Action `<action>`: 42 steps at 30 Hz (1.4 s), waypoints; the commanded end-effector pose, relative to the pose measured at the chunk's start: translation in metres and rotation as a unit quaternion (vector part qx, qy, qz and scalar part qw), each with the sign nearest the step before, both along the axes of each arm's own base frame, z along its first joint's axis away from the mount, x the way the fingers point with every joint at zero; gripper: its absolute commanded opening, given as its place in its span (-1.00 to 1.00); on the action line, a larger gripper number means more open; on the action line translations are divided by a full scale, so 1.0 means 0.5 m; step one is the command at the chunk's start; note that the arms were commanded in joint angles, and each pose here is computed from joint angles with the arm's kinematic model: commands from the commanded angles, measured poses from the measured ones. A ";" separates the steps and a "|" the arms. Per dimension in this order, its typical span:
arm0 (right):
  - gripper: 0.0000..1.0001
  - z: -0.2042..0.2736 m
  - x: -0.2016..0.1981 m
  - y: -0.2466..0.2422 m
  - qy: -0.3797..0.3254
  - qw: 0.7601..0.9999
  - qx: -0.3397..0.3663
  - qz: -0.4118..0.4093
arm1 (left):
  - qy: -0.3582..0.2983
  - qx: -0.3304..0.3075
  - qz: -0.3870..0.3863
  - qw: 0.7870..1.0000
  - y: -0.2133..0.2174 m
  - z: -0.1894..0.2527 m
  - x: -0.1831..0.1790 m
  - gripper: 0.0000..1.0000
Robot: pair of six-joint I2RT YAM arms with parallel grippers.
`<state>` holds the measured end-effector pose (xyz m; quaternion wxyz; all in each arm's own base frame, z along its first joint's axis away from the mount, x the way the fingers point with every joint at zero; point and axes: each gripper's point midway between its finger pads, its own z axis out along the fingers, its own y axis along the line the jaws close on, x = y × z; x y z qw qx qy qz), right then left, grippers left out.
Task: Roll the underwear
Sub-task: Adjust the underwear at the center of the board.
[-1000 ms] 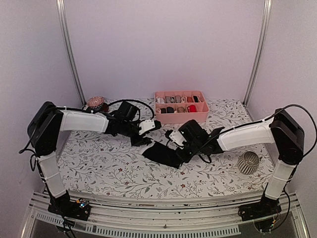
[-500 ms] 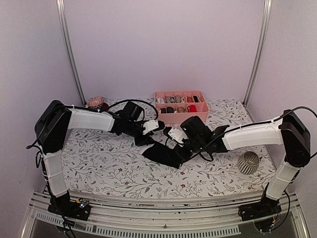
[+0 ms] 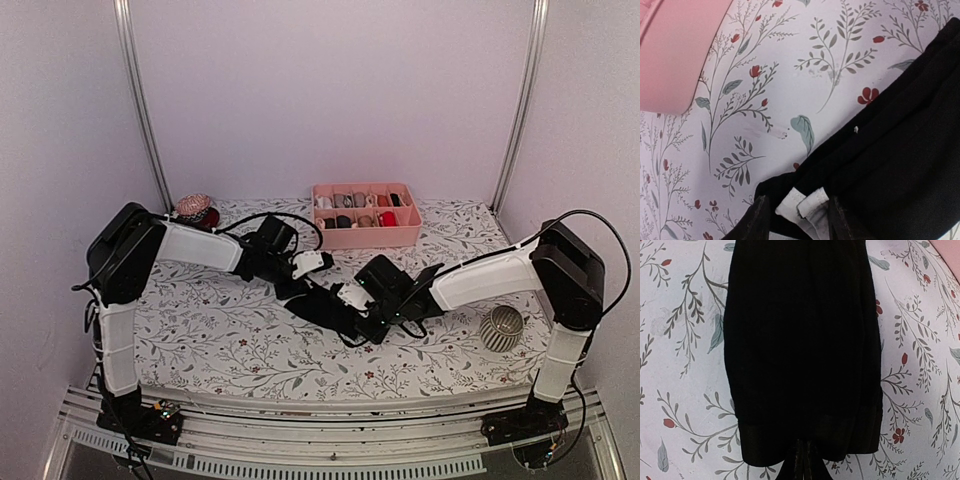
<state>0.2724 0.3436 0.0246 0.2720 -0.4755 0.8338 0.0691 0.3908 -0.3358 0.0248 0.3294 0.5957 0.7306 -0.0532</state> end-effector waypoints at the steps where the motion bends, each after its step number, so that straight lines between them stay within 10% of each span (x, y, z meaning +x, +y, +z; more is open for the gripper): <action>1: -0.92 -0.033 -0.022 -0.028 0.022 0.999 -0.031 -0.005 | -0.014 0.024 0.025 0.999 0.010 -0.024 0.021 -0.15; 7: -0.93 -0.035 -0.014 -0.029 0.015 0.999 -0.040 -0.007 | -0.012 0.023 0.022 0.999 0.008 -0.015 0.022 0.02; 17: -0.91 0.103 0.012 -0.022 -0.061 0.998 0.010 -0.030 | -0.132 -0.048 0.118 0.983 0.046 0.221 0.086 0.96; 24: -0.86 0.170 0.025 0.040 -0.101 0.994 0.044 -0.005 | -0.116 -0.053 0.078 0.989 0.051 0.244 0.039 0.94; 30: -0.86 0.119 0.030 0.075 -0.079 0.996 0.032 0.015 | -0.034 -0.002 0.029 0.999 0.060 0.114 -0.031 0.44; 42: -0.87 -0.006 0.004 0.047 -0.015 0.999 -0.031 0.018 | 0.012 0.058 0.052 0.997 0.074 -0.020 -0.015 0.41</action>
